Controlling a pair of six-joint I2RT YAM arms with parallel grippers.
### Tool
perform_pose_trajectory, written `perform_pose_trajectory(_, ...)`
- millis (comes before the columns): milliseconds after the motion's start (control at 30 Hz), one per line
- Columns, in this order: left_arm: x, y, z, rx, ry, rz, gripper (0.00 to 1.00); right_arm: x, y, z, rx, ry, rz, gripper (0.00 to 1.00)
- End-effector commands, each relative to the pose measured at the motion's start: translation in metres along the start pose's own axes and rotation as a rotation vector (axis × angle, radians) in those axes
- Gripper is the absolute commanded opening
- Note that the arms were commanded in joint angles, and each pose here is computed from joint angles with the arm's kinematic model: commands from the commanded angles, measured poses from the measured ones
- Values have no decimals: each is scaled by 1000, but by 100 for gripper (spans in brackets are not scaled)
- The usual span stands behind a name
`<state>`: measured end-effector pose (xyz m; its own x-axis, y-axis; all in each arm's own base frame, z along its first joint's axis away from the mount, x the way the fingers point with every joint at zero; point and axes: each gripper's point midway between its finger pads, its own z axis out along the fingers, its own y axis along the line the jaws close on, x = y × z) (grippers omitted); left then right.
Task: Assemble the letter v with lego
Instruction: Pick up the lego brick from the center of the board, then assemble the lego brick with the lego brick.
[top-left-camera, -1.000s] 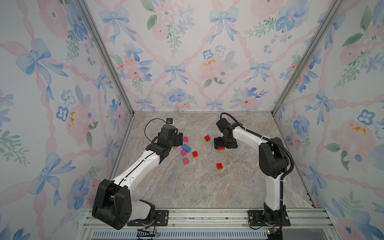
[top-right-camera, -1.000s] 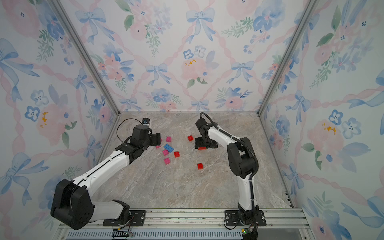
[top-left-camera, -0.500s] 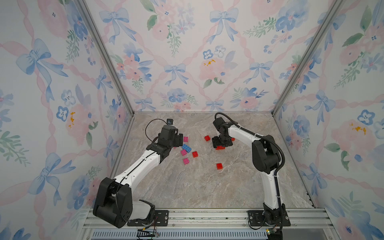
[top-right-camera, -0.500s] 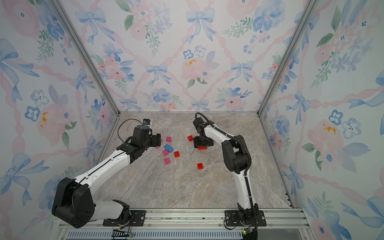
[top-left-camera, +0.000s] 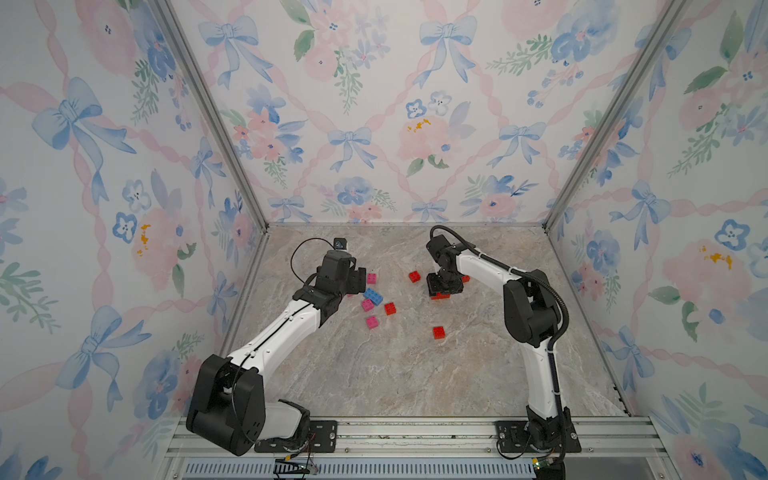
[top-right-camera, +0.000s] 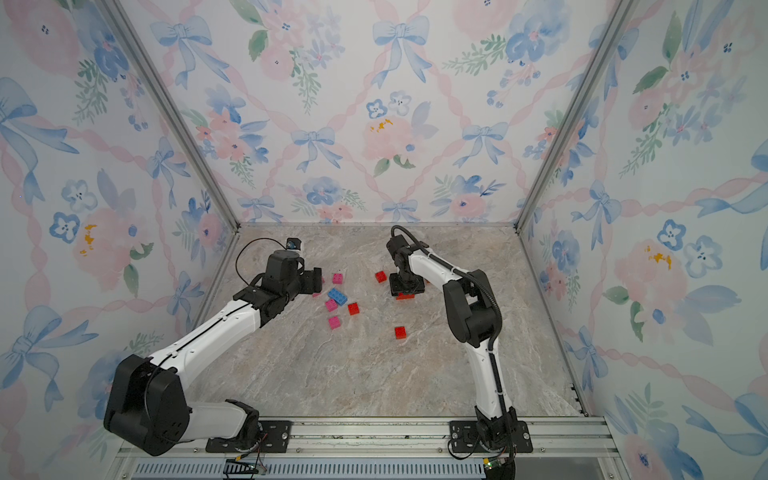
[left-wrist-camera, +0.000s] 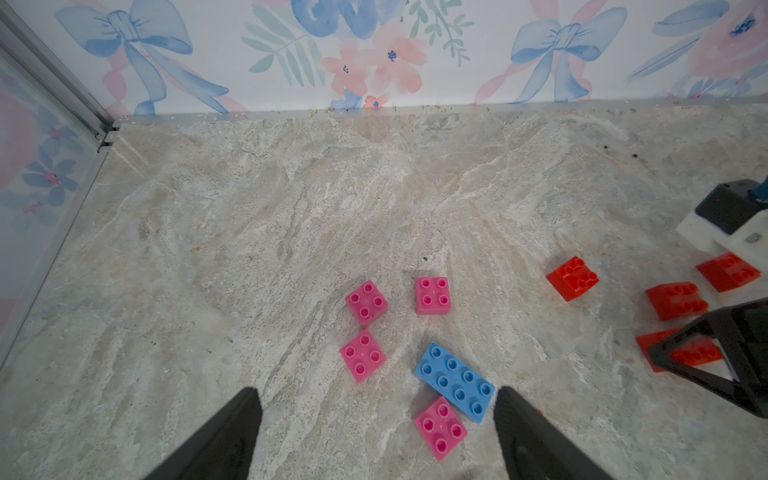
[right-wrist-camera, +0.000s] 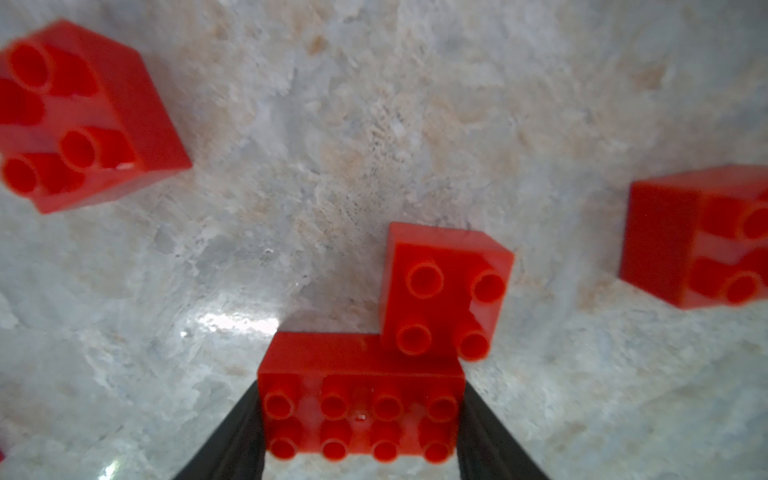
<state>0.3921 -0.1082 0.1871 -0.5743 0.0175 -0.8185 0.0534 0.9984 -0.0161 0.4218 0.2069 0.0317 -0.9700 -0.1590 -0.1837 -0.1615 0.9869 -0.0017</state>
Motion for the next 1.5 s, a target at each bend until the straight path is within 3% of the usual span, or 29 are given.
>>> perform_pose_trajectory(0,5,1,3,4,7,15,91,7,-6,-11,14,5,6,44)
perform_pose_trajectory(100,4,1,2,8,6,14,91,20,-6,-39,14,-29,8,36)
perform_pose_trajectory(233,2,0,1,17,2,9,91,63,-2,-67,16,-44,15,29)
perform_pose_trajectory(500,2,-4,0,42,3,1,92,135,39,-77,-24,-6,-21,10)
perform_pose_trajectory(867,2,1,-2,19,-4,6,91,142,39,-55,-1,21,-5,1)
perform_pose_trajectory(1467,2,2,-1,10,-3,10,91,149,31,-26,39,102,-69,0)
